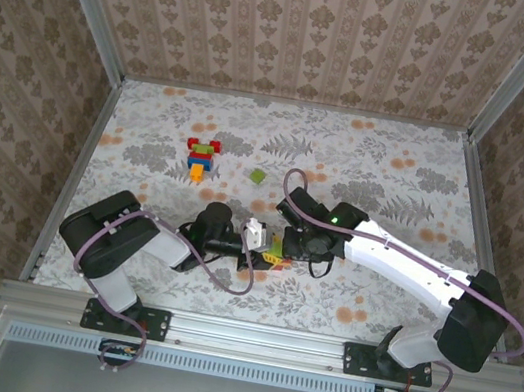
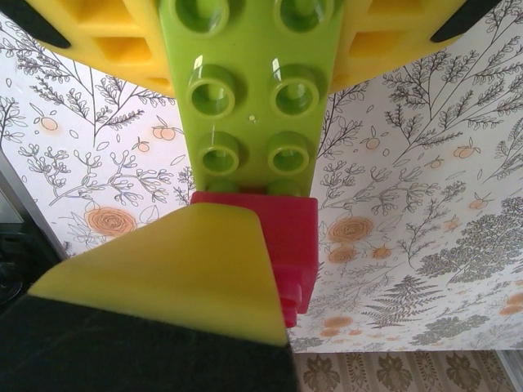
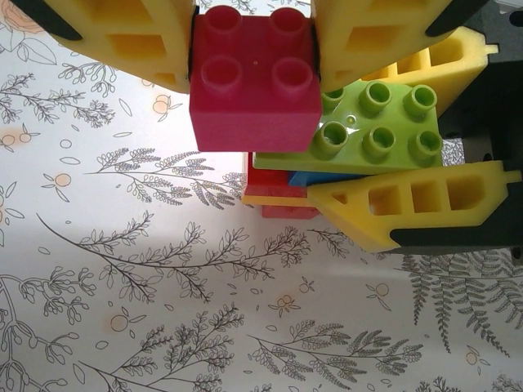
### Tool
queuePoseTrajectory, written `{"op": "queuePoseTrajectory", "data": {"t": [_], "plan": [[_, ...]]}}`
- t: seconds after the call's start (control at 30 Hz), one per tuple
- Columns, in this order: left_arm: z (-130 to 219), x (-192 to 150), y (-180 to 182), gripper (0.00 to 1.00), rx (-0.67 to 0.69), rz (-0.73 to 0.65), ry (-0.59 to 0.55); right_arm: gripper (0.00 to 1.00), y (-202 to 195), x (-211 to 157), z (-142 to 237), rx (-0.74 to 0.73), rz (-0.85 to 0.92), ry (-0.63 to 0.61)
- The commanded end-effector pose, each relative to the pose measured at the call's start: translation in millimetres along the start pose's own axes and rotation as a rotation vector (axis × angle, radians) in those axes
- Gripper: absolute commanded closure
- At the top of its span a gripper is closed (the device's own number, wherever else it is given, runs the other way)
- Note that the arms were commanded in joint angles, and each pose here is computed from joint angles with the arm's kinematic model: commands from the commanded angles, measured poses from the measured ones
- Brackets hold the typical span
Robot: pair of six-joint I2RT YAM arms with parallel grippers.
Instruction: Assemble a carrot with lego
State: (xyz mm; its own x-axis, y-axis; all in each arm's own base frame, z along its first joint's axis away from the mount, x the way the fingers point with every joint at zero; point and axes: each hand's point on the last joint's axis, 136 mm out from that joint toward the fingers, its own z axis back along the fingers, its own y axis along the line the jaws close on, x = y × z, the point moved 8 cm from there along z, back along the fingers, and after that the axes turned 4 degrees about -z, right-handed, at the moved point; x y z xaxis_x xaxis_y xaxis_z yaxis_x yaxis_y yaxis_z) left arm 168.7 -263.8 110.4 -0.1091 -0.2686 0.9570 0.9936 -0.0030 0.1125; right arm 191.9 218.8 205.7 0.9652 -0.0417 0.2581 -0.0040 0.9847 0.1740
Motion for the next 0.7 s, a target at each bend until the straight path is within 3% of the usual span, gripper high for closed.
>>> {"op": "queuePoseTrajectory", "data": {"t": [0.0, 0.5, 0.67], "plan": [[2.6, -38.8, -8.6, 0.83, -0.006, 0.094, 0.166, 0.77, -9.4, -1.9, -3.3, -0.055, -0.033, 0.020], [1.6, -42.5, -8.1, 0.84, -0.005, 0.098, 0.172, 0.78, 3.8, 0.5, -14.1, -0.006, -0.021, 0.097], [1.6, -43.5, -7.8, 0.84, -0.004, 0.099, 0.173, 0.78, 0.0, 0.3, -17.0, -0.064, 0.000, 0.111]]}}
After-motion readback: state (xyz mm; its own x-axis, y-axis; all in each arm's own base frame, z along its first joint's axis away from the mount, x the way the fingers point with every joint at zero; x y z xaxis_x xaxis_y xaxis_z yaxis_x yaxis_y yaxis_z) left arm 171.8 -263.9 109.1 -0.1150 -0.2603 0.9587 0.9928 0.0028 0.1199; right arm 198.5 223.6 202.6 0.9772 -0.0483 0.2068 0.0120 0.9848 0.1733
